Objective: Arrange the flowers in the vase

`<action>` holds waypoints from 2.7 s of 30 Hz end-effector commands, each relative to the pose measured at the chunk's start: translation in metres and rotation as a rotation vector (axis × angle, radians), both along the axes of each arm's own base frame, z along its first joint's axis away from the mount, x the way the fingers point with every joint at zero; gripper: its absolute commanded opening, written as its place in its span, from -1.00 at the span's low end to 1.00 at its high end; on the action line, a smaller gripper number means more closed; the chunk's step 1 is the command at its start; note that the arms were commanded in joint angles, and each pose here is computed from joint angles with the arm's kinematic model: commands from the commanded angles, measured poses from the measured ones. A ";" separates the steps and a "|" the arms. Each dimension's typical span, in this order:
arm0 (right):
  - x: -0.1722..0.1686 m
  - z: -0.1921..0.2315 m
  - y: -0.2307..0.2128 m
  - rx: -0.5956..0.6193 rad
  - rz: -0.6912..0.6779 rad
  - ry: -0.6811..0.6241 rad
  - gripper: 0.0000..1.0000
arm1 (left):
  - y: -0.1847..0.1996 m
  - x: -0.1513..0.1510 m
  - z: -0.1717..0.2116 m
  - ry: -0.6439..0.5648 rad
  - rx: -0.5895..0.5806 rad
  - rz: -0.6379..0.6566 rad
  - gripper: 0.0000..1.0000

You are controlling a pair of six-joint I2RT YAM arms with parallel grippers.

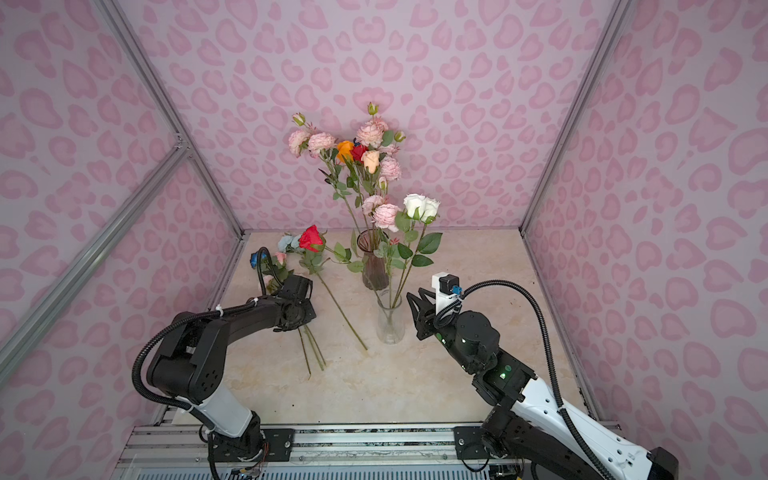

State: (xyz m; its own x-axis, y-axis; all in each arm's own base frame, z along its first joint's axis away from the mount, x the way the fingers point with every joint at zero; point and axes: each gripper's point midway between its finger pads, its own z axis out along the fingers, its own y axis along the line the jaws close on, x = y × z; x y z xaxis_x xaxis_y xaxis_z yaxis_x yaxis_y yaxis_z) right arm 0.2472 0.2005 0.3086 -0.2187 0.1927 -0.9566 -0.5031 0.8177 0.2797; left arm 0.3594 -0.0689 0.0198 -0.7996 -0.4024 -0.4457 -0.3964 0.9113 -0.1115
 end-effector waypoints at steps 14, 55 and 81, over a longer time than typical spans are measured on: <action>-0.003 0.014 0.002 0.035 0.021 -0.018 -0.31 | -0.004 0.006 0.112 -0.277 -0.055 -0.026 -0.94; -0.005 0.021 -0.007 0.036 -0.009 -0.031 -0.32 | -0.044 0.083 0.086 -0.278 -0.267 -0.042 -0.29; 0.004 0.008 -0.014 0.022 -0.044 -0.016 -0.30 | -0.057 0.141 0.002 -0.178 -0.322 0.006 -0.71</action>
